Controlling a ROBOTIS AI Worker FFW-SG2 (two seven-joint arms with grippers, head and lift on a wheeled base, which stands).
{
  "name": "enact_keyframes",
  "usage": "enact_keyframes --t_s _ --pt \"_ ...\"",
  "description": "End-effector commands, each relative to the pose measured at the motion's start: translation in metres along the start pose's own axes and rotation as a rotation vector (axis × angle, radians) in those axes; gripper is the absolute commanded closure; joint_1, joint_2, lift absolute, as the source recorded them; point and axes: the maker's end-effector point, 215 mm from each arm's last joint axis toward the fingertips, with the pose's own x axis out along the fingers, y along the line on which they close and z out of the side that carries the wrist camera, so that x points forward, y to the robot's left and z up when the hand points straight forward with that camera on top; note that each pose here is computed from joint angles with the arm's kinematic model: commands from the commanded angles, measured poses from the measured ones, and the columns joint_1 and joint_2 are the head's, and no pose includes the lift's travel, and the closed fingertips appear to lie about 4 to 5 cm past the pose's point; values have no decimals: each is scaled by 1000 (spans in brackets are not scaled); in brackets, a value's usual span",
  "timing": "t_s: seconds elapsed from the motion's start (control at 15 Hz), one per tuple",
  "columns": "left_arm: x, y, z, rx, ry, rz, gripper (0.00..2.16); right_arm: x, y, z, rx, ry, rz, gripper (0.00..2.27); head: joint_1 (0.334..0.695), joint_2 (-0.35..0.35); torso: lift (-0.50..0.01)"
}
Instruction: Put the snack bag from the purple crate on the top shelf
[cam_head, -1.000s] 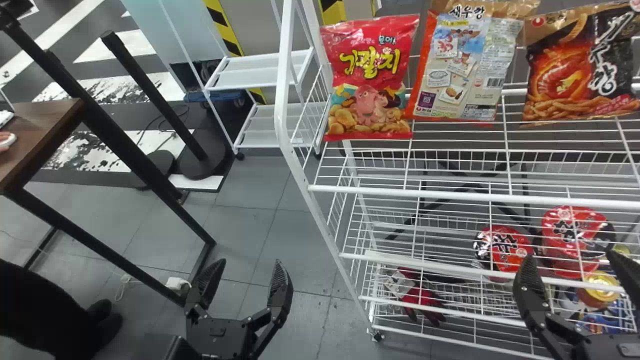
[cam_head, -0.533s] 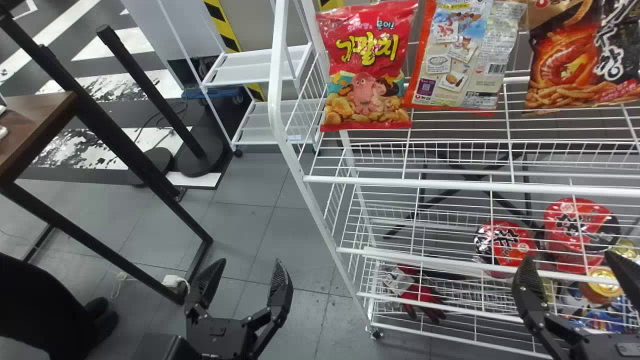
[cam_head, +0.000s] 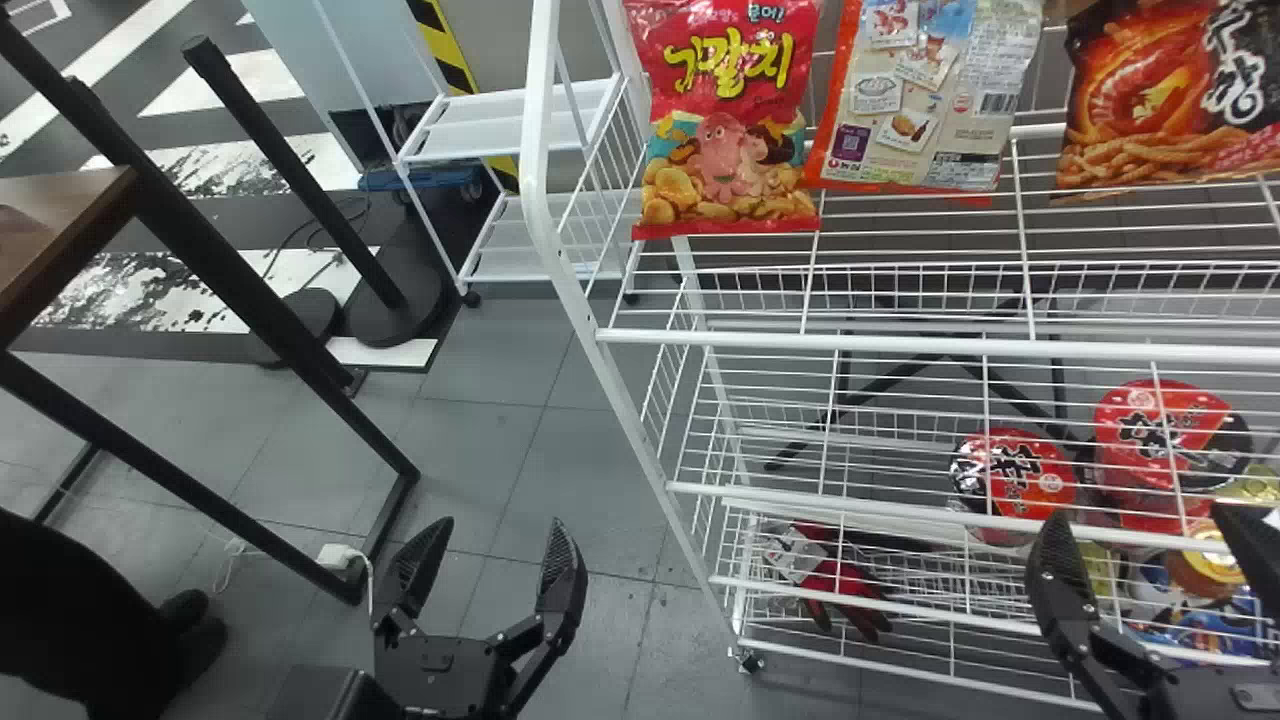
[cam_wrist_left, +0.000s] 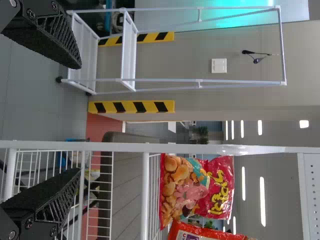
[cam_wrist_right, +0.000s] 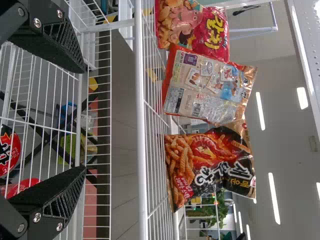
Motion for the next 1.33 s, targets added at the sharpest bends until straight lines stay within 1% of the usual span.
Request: enact_keyframes --t_s 0.0,0.2,1.27 --pt "1 0 1 0 -2 0 76 0 0 0 -1 1 0 134 695 350 -141" --pt "3 -1 -2 0 9 -3 73 0 0 1 -1 -1 0 134 695 350 -153" --pt "6 1 -7 0 14 -1 83 5 0 -8 -2 13 -2 134 695 350 -217"
